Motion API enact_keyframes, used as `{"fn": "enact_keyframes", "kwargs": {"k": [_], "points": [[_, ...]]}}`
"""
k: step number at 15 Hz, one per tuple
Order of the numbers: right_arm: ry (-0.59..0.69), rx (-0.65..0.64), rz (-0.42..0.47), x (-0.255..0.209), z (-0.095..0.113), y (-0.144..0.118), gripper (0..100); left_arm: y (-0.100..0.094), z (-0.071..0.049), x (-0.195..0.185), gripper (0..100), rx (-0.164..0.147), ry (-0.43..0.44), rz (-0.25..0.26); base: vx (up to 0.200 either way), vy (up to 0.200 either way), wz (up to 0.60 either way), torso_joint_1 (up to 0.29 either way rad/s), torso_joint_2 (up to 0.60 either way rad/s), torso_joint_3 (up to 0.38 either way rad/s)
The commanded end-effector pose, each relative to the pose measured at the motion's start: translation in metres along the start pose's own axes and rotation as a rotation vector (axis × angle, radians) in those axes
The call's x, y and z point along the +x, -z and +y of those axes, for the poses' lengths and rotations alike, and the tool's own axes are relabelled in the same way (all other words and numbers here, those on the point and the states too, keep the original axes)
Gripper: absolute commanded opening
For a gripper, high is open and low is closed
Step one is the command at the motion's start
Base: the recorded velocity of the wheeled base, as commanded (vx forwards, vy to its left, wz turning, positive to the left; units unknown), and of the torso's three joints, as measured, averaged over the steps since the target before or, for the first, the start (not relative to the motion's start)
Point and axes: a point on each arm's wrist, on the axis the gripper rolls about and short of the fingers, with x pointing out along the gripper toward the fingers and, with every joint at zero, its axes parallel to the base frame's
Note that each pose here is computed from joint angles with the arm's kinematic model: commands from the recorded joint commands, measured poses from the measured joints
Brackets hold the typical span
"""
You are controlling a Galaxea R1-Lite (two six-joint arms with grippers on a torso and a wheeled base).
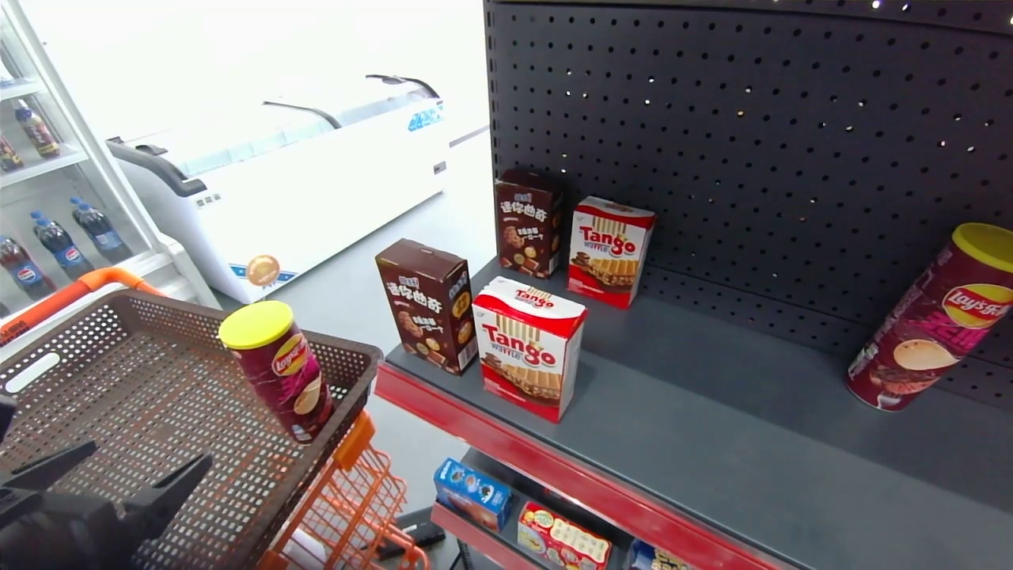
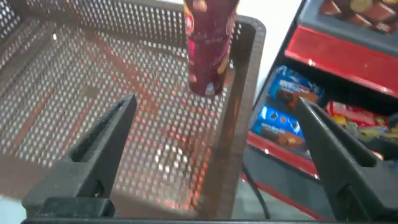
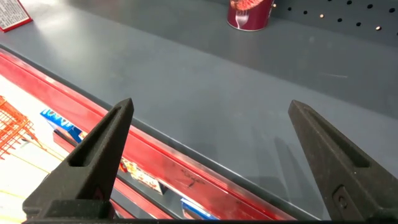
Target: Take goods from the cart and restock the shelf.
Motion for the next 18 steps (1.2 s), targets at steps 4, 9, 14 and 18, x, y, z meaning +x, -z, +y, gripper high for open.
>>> {"fn": "enact_keyframes", "kwargs": {"k": [4, 9, 14, 18], "points": [[-0.001, 0.0, 0.001, 0.0, 0.0, 0.0, 100, 0.02, 0.002, 0.073, 100, 0.074, -0.02, 0.085, 0.0, 0.0, 0.0, 0.0, 0.0, 0.0], [-0.001, 0.0, 0.001, 0.0, 0.0, 0.0, 100, 0.027, 0.006, 0.106, 100, 0.068, -0.042, 0.055, 0.0, 0.0, 0.0, 0.0, 0.0, 0.0], [-0.001, 0.0, 0.001, 0.0, 0.0, 0.0, 100, 0.021, 0.008, 0.135, 100, 0.06, -0.049, 0.006, 0.0, 0.0, 0.0, 0.0, 0.0, 0.0], [-0.001, 0.0, 0.001, 0.0, 0.0, 0.0, 100, 0.018, 0.01, 0.151, 100, 0.057, -0.056, -0.017, 0.0, 0.0, 0.0, 0.0, 0.0, 0.0]]}}
